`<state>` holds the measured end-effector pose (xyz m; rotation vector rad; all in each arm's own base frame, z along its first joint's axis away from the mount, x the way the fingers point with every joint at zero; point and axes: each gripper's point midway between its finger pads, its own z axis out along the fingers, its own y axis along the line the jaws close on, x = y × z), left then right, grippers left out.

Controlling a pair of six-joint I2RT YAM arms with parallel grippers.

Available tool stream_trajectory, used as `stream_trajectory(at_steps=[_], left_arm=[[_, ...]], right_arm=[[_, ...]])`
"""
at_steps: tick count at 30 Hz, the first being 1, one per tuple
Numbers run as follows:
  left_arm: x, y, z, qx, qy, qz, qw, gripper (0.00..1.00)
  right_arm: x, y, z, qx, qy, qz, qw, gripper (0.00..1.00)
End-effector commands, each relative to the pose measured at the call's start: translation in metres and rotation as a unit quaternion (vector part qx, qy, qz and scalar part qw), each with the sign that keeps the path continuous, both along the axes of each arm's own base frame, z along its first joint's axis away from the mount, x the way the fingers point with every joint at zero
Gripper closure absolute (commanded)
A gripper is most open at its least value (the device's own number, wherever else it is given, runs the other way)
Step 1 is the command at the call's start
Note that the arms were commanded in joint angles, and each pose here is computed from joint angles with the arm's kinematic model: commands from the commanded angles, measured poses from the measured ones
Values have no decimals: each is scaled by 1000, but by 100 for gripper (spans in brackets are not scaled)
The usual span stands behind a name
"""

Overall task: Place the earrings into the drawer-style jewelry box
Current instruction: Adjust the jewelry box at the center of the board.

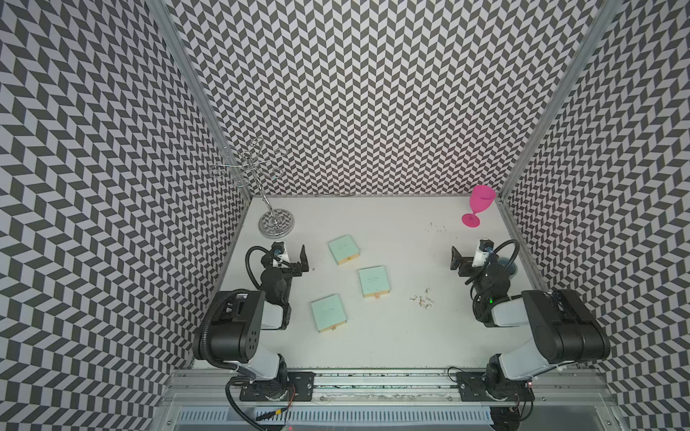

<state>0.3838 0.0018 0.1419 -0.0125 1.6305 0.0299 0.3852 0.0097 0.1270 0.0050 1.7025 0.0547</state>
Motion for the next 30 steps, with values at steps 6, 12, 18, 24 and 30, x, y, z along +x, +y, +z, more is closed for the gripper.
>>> stream_trajectory(at_steps=[6,12,18,24,30], left_arm=[[2,1,4,-4,-6,4,1000,0],[2,1,4,-4,-7,4,1000,0],[2,1,4,-4,-6,5,1000,0],[2,1,4,-4,-6,4,1000,0],[2,0,4,-5,-6,3,1000,0]], right_arm=[[3,1,23,-5,-43,1,999,1],[3,1,23,-5,-43,2,999,1],[3,1,24,-5,-45,1,999,1],[3,1,23,-4,-43,0,999,1],[3,2,23,-8,-45,5,999,1]])
